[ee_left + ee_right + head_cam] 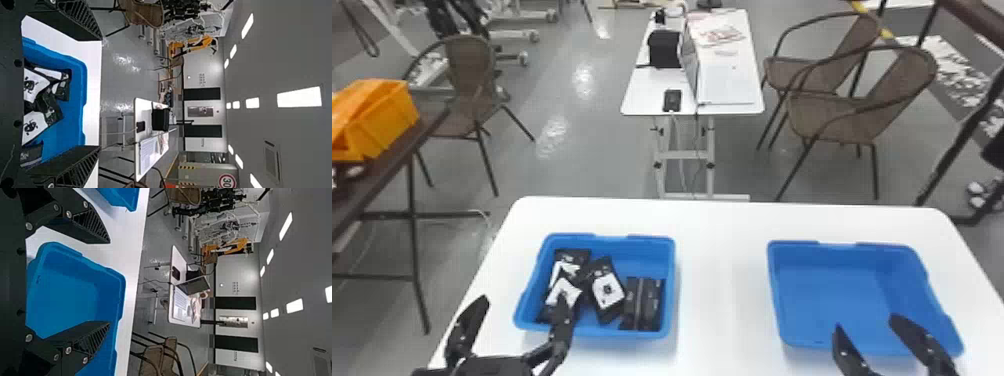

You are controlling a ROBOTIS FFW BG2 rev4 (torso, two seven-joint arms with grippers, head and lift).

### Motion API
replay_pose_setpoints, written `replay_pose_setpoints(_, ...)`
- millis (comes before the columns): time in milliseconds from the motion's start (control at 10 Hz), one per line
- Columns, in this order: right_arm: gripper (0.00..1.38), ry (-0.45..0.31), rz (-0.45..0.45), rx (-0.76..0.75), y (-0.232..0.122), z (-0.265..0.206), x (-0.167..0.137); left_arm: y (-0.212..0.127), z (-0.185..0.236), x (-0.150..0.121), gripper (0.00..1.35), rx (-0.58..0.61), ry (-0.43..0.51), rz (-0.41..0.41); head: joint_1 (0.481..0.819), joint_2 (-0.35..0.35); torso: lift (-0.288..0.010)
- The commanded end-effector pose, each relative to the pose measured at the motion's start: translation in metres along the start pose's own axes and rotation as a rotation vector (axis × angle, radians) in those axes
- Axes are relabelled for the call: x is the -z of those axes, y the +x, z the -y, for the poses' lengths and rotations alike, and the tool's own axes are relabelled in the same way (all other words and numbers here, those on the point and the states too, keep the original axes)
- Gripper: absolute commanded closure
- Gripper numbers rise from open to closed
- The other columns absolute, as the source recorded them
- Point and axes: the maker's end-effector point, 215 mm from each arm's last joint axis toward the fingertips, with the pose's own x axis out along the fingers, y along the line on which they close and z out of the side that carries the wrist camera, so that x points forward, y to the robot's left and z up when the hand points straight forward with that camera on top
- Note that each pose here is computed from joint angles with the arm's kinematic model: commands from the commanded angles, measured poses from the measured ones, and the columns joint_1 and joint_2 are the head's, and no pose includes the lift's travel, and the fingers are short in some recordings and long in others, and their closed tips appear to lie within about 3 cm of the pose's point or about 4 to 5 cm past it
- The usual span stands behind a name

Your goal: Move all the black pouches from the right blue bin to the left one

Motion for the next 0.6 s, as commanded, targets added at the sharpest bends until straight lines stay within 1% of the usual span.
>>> replay_pose_setpoints(0, 0.32, 0.003, 0.002, 0.001, 0.0002, 0.0000, -0.0001, 0.0000, 0.0000, 0.0002, 0.03, 0.000, -0.002, -0.002, 0.695, 0.085, 0.000)
replay_pose_setpoints(500, 0.32, 0.008, 0.002, -0.001, 0.0005, -0.0001, 0.0004, -0.0004, -0.0003, 0.0008, 0.03, 0.001, -0.003, -0.003, 0.695, 0.086, 0.000)
